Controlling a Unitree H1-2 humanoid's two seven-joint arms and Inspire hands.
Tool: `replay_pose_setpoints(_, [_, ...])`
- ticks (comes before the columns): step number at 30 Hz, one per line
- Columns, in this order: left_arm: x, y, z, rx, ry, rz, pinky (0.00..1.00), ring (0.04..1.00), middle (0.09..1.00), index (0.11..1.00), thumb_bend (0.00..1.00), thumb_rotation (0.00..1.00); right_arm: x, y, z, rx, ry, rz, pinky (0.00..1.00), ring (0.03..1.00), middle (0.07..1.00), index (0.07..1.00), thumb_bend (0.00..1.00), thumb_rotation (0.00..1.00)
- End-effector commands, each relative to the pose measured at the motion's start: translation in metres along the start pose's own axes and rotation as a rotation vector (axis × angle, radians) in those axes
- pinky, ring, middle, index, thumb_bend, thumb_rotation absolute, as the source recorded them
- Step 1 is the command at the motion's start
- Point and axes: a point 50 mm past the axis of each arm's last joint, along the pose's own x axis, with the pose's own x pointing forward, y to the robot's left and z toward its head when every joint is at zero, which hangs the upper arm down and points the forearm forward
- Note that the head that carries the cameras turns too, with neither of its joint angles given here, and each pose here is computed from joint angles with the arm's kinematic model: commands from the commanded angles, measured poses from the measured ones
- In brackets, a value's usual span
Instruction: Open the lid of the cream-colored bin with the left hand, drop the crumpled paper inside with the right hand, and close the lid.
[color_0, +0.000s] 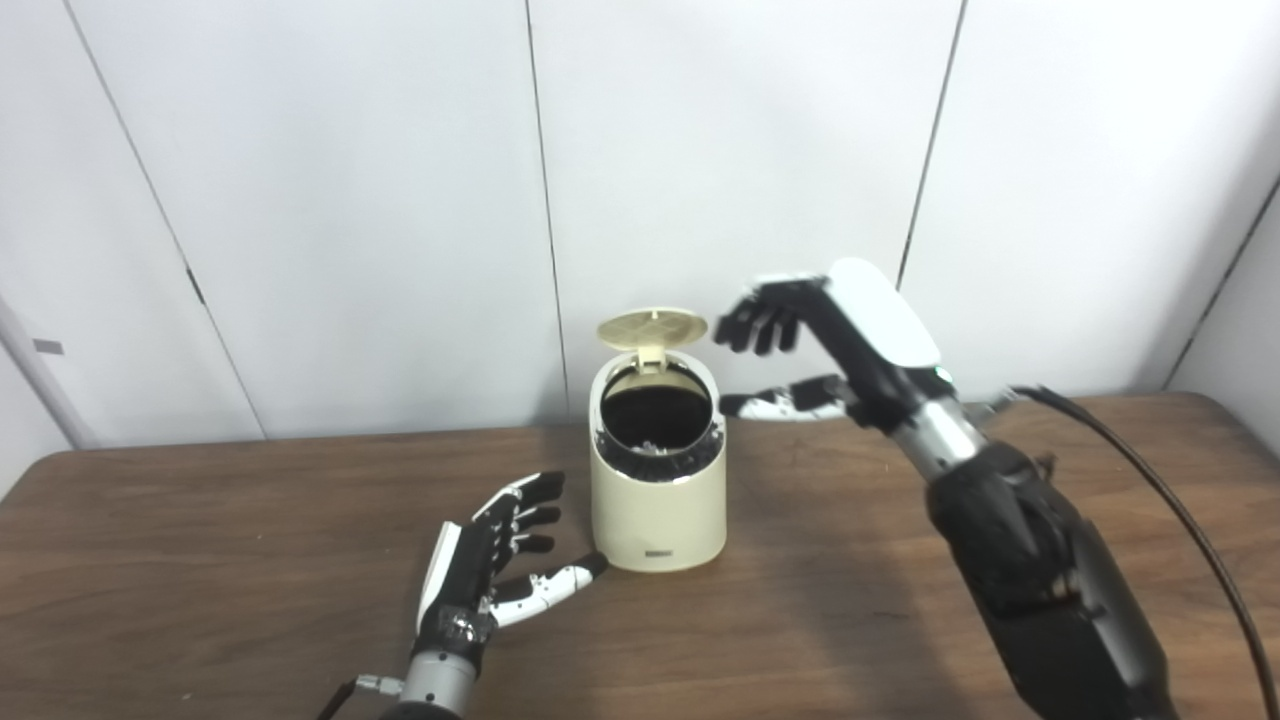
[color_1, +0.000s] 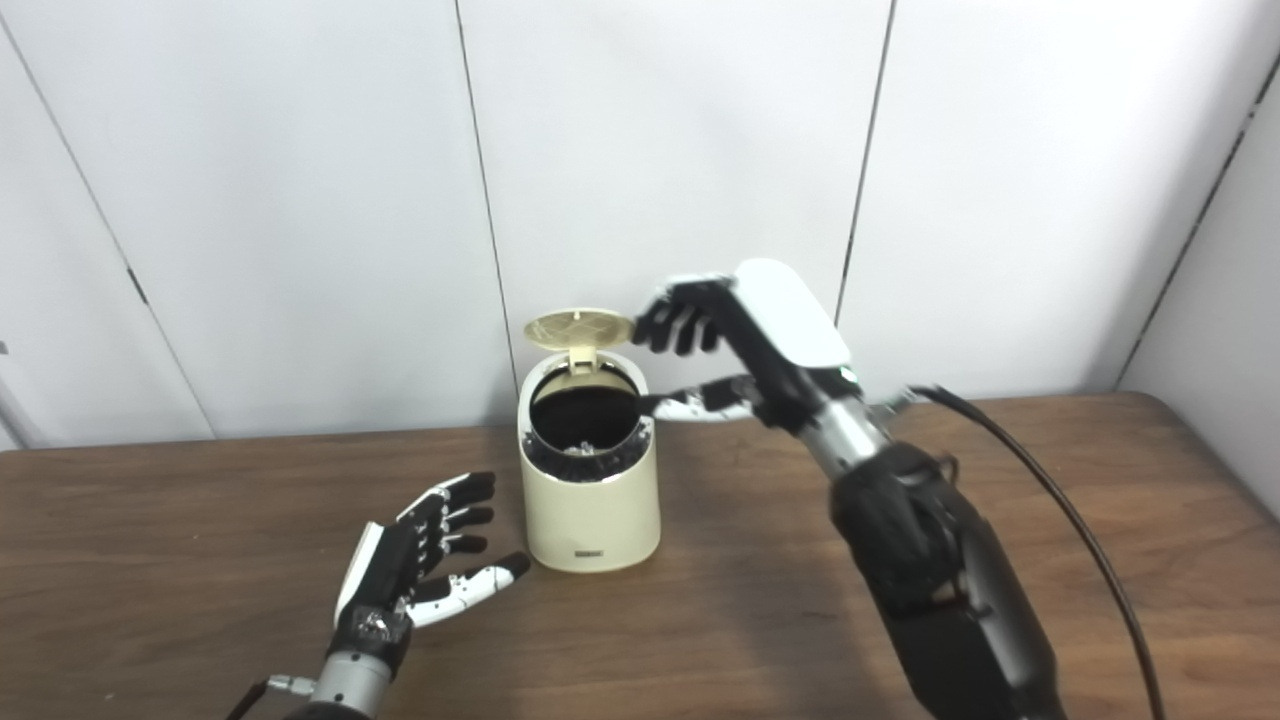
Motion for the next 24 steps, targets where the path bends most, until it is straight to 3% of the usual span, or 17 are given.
replay_pose_setpoints(1, [0.011, 0.002, 0.021, 0.010, -0.101, 0.005, 0.72, 0.785, 0.822, 0.827, 0.73, 0.10, -0.003, -0.012, 0.000, 0.098, 0.007, -0.053, 0.35, 0.457, 0.496, 0.495, 0.53, 0.00])
replay_pose_setpoints(2, [0.011, 0.002, 0.021, 0.014, -0.103, 0.005, 0.72, 0.782, 0.820, 0.826, 0.73, 0.10, -0.010, -0.010, -0.006, 0.134, 0.033, -0.053, 0.38, 0.483, 0.499, 0.494, 0.53, 0.00])
replay_pose_setpoints(3, [0.011, 0.002, 0.021, 0.013, -0.104, 0.005, 0.71, 0.780, 0.818, 0.825, 0.74, 0.10, -0.018, -0.008, -0.013, 0.168, 0.062, -0.054, 0.42, 0.526, 0.631, 0.496, 0.52, 0.09])
replay_pose_setpoints(5, [0.011, 0.002, 0.021, 0.008, -0.105, 0.005, 0.70, 0.781, 0.819, 0.826, 0.74, 0.09, -0.031, -0.002, -0.023, 0.214, 0.096, -0.055, 0.44, 0.555, 0.691, 0.497, 0.52, 0.12])
replay_pose_setpoints(6, [0.010, 0.002, 0.020, 0.006, -0.105, 0.004, 0.69, 0.782, 0.820, 0.826, 0.74, 0.09, -0.037, 0.002, -0.028, 0.242, 0.112, -0.052, 0.44, 0.569, 0.712, 0.627, 0.66, 0.09])
replay_pose_setpoints(8, [0.010, 0.003, 0.020, 0.004, -0.103, 0.004, 0.69, 0.783, 0.821, 0.827, 0.74, 0.09, -0.048, 0.008, -0.036, 0.290, 0.142, -0.049, 0.45, 0.591, 0.733, 0.704, 0.73, 0.06])
replay_pose_setpoints(12, [0.010, 0.003, 0.021, 0.005, -0.100, 0.007, 0.70, 0.785, 0.823, 0.827, 0.74, 0.09, -0.069, 0.026, -0.047, 0.402, 0.199, -0.075, 0.48, 0.631, 0.772, 0.765, 0.78, 0.05])
replay_pose_setpoints(24, [0.009, 0.007, 0.023, -0.004, -0.118, 0.018, 0.67, 0.787, 0.827, 0.832, 0.74, 0.08, -0.103, 0.059, -0.063, 0.515, 0.277, -0.174, 0.52, 0.651, 0.778, 0.779, 0.78, 0.10])
